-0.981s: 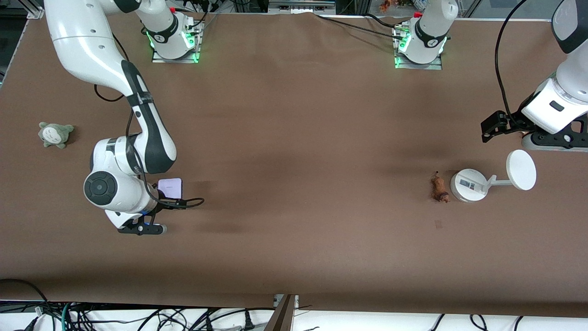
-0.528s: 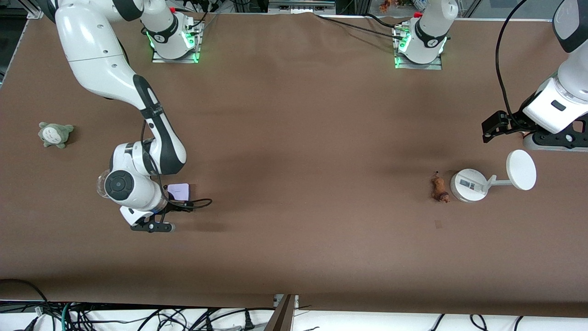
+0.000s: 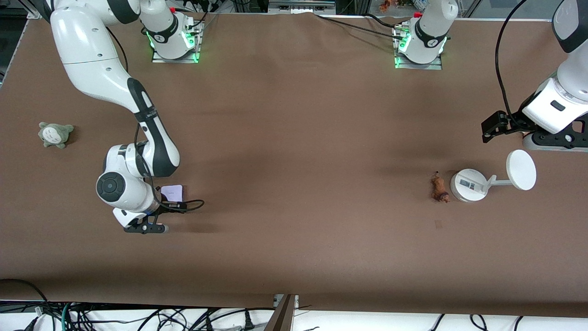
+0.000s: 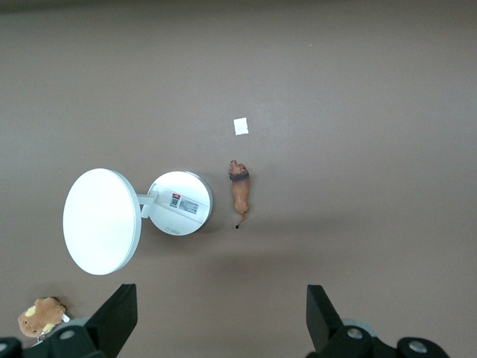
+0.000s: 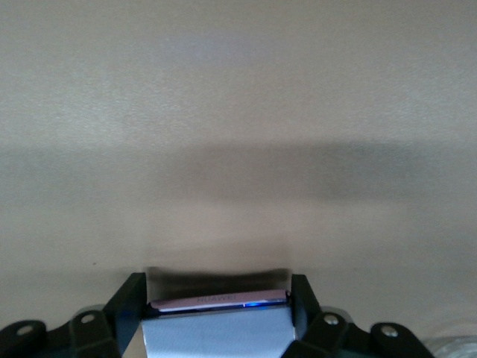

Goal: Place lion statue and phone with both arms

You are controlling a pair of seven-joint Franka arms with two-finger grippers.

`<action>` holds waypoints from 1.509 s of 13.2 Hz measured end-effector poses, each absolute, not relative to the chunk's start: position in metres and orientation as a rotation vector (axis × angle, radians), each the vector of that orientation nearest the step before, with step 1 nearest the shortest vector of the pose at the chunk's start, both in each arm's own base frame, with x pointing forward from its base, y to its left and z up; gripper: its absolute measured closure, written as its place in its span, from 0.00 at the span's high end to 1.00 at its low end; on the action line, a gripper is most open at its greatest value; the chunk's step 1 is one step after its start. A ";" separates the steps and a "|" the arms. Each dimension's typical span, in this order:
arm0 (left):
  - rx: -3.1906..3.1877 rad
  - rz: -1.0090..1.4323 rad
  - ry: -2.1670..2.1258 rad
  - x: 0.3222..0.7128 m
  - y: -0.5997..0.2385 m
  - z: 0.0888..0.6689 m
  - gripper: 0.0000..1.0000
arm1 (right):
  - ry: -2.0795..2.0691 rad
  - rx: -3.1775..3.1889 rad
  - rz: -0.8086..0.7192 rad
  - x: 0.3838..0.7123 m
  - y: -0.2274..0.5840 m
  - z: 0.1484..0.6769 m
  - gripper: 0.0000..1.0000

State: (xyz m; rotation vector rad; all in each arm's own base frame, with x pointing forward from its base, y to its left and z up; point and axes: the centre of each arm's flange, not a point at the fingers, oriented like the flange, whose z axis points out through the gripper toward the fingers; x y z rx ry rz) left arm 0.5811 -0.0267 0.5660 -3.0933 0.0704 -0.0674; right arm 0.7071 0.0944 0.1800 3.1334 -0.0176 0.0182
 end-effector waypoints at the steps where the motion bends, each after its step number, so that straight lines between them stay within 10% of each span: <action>1: -3.093 -0.067 0.071 0.581 -0.027 0.566 1.00 | -0.018 3.133 0.018 0.707 0.093 0.180 0.83; 10: -3.093 -0.066 0.071 0.581 -0.027 0.566 1.00 | -0.010 3.137 -0.015 0.707 0.101 0.218 1.00; 20: -3.093 -0.064 0.071 0.581 -0.027 0.566 1.00 | -0.092 3.104 -0.204 0.620 0.118 0.536 1.00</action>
